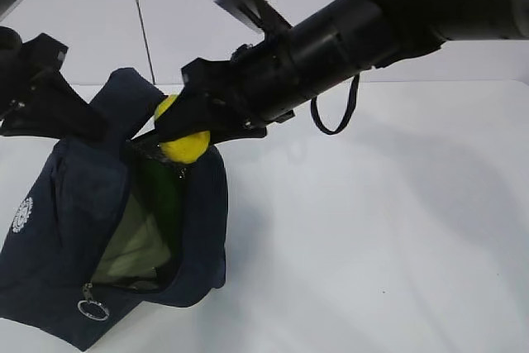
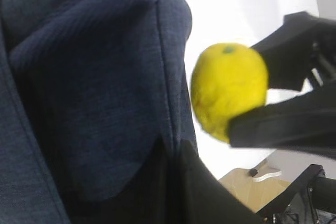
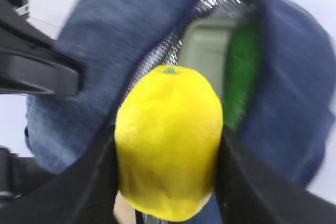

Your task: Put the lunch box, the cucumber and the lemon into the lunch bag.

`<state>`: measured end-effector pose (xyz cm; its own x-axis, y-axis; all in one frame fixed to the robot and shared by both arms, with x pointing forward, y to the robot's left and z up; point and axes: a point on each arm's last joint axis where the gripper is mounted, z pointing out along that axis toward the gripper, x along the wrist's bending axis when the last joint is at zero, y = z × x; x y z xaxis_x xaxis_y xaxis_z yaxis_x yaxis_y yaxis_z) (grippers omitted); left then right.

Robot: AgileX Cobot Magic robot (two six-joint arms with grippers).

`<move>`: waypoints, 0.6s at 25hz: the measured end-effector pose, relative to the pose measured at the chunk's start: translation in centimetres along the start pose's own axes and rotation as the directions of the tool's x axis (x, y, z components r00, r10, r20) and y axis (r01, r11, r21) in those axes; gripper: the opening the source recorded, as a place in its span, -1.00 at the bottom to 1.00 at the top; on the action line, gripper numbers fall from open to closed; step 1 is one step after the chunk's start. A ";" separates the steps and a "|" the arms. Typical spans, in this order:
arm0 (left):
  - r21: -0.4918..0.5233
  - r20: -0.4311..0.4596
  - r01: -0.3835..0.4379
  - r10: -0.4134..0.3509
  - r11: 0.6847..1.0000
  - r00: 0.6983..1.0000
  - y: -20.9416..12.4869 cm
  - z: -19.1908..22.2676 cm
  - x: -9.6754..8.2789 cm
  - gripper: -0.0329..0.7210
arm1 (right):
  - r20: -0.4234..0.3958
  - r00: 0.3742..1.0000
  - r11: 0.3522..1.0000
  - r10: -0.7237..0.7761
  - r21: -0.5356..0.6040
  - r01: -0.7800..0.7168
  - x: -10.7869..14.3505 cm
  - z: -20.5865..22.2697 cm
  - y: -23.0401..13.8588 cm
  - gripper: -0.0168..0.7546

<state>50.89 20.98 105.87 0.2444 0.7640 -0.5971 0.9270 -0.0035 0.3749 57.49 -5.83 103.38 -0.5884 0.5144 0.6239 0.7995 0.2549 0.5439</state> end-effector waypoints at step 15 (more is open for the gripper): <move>0.049 0.058 -0.001 -0.002 0.999 0.998 -0.4 0.0 -0.5 -0.93 | -0.065 0.995 0.998 -0.070 0.000 0.071 -1.6 4.6 -1.1 0.38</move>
<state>50.34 20.59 106.03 0.2584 0.7251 -0.6383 0.9396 -0.0353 0.3404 58.10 -3.17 99.17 -0.6498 0.4411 0.6190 0.7560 0.2906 0.5866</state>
